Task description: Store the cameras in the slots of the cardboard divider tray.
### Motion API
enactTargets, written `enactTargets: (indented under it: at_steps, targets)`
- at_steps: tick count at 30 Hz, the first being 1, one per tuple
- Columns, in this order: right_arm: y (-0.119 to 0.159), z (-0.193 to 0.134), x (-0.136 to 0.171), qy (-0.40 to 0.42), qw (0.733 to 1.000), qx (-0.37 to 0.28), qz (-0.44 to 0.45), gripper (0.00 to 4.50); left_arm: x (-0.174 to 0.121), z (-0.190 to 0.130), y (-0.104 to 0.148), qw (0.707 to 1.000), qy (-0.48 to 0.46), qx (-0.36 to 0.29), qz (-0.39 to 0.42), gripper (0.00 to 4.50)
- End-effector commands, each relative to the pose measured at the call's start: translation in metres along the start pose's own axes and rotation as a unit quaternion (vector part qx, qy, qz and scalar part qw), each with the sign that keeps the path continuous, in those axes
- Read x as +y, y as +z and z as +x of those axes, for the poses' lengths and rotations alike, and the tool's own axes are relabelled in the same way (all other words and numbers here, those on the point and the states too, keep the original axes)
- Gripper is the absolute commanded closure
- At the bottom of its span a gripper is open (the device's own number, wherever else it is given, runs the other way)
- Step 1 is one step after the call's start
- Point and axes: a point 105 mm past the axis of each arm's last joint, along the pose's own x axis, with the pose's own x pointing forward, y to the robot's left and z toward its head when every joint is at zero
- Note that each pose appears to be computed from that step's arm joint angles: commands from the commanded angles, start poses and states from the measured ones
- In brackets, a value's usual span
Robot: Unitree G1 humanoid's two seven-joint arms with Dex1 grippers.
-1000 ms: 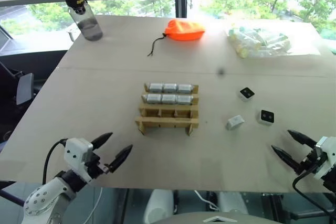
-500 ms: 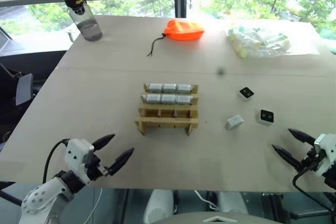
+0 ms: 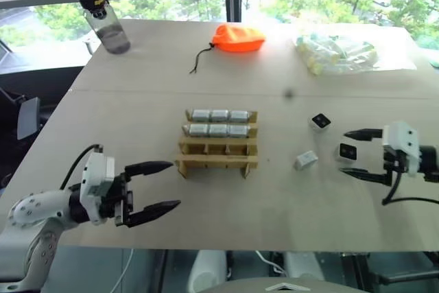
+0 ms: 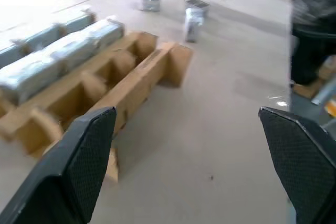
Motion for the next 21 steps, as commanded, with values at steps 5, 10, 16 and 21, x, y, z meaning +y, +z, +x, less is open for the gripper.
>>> enactTargets:
  at_steps: [5, 10, 16, 21]
  targets:
    - [0.0, 0.027, -0.003, 0.104, 0.994, 0.037, -0.027, 0.0, -0.004, 0.004, 0.008, 0.999, -0.037, -0.01, 0.007, 0.02]
    - [0.0, 0.037, -0.01, 0.123, 0.991, 0.038, -0.043, 0.0, -0.007, 0.001, 0.001, 1.0, -0.027, -0.008, 0.002, 0.02]
    - [0.003, 0.051, -0.017, 0.143, 0.987, 0.036, -0.062, 0.25, -0.011, 0.002, -0.001, 0.999, -0.03, -0.012, -0.011, 0.0]
    - [0.003, 0.055, -0.016, 0.168, 0.982, 0.042, -0.069, 2.41, -0.012, 0.0, -0.003, 1.0, -0.024, -0.011, -0.01, 0.0]
